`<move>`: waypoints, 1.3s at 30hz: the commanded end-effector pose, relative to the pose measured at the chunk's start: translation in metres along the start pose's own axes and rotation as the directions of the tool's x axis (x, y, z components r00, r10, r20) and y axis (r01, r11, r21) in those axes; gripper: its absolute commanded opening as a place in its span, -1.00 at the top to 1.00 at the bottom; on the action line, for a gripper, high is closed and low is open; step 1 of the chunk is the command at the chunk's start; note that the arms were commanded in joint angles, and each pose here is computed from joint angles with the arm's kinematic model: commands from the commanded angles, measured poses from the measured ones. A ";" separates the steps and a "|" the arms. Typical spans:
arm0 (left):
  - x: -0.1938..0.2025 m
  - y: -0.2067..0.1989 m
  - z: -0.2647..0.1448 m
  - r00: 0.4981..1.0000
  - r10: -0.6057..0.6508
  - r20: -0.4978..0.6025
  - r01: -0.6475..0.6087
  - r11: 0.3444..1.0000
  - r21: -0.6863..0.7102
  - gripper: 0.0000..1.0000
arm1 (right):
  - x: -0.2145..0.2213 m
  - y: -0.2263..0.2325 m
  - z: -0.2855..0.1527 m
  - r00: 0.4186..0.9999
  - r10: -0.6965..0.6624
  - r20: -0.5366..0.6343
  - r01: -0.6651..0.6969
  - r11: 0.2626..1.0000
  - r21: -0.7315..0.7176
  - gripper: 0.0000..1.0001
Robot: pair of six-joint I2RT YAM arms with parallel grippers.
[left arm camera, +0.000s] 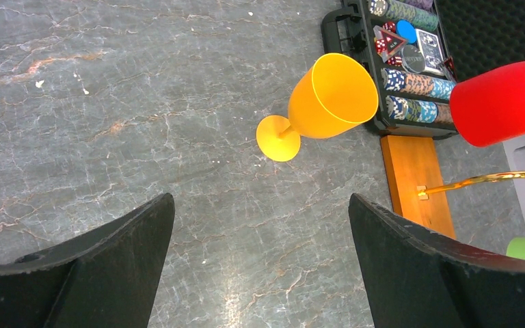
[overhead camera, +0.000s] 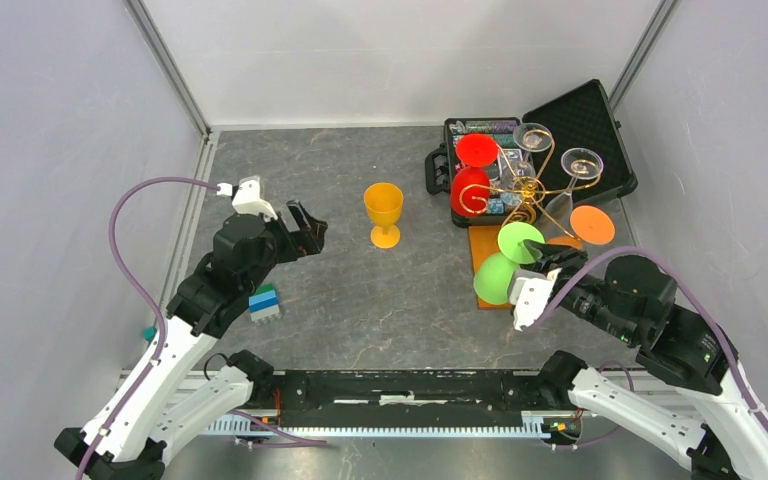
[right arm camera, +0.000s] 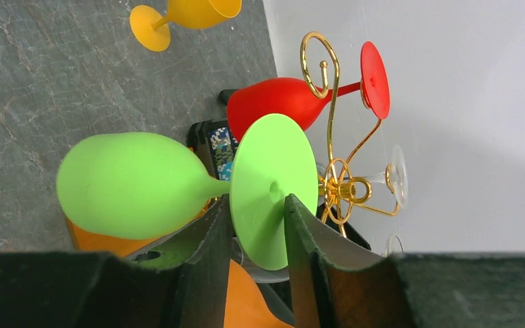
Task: Take the wine glass off the wine glass rack
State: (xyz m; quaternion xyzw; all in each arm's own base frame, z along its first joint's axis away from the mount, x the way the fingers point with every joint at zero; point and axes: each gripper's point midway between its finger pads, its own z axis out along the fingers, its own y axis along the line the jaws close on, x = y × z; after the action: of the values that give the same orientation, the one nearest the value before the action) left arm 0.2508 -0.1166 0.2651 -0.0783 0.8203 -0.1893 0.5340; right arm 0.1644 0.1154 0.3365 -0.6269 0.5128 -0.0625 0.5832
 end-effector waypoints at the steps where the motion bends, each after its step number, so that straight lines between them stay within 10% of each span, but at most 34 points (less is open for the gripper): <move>1: -0.008 -0.004 0.002 0.999 -0.009 0.030 0.009 1.000 0.018 -1.00 | -0.008 -0.002 -0.004 0.999 -0.004 0.036 0.005 1.000 -0.005 0.13; 9: -0.007 -0.004 0.003 1.000 -0.009 0.026 0.009 1.000 0.014 -1.00 | -0.013 0.002 -0.002 0.997 -0.016 0.074 0.017 1.000 -0.013 -0.12; 39: -0.004 -0.003 0.004 1.000 -0.008 0.020 0.008 1.000 0.016 -1.00 | -0.014 -0.028 0.004 0.998 -0.039 0.052 0.032 0.992 0.120 1.00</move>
State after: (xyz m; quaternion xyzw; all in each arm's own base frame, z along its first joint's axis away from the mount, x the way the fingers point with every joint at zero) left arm 0.2515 -0.1177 0.2604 -0.0767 0.8239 -0.1877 0.5293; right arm 0.1669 0.1240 0.3597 -0.6155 0.4794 -0.0638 0.6223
